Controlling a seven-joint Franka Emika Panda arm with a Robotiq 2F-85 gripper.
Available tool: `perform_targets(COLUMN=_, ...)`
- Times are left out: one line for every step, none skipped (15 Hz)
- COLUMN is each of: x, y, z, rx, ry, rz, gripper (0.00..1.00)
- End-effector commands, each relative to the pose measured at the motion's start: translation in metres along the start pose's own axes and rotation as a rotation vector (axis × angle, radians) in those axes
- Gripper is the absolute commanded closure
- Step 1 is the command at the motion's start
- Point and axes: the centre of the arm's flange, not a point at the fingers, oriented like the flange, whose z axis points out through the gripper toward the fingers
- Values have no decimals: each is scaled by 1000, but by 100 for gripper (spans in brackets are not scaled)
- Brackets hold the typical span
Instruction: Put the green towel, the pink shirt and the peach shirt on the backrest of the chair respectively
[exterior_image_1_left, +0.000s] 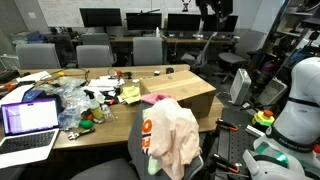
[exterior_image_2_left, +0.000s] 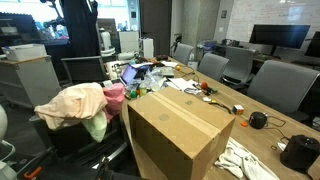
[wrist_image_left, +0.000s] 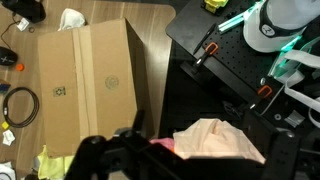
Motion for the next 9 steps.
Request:
perform_targets(x=-32, y=17, z=31, rx=56, ry=71, rz=52, gripper=0)
perform_targets(x=-37, y=22, z=39, rx=75, ry=82, rz=71, gripper=0)
perform_targets(x=-42, y=27, z=51, rx=99, ry=100, rz=112, gripper=0)
perform_targets(x=-45, y=33, z=62, rx=130, ry=118, rz=149, gripper=0)
perform_targets(x=-50, y=37, z=75, rx=158, ry=141, rz=184, gripper=0)
perform_targets(x=-53, y=41, z=88, rx=181, ry=159, rz=211, gripper=0)
perform_targets(x=-58, y=45, z=104, rx=221, ry=188, rz=254, gripper=0)
perform_targets(x=-62, y=47, z=116, rx=250, ry=211, rz=288, gripper=0)
perform_targets(x=-66, y=49, z=130, rx=282, ry=244, rz=312, gripper=0)
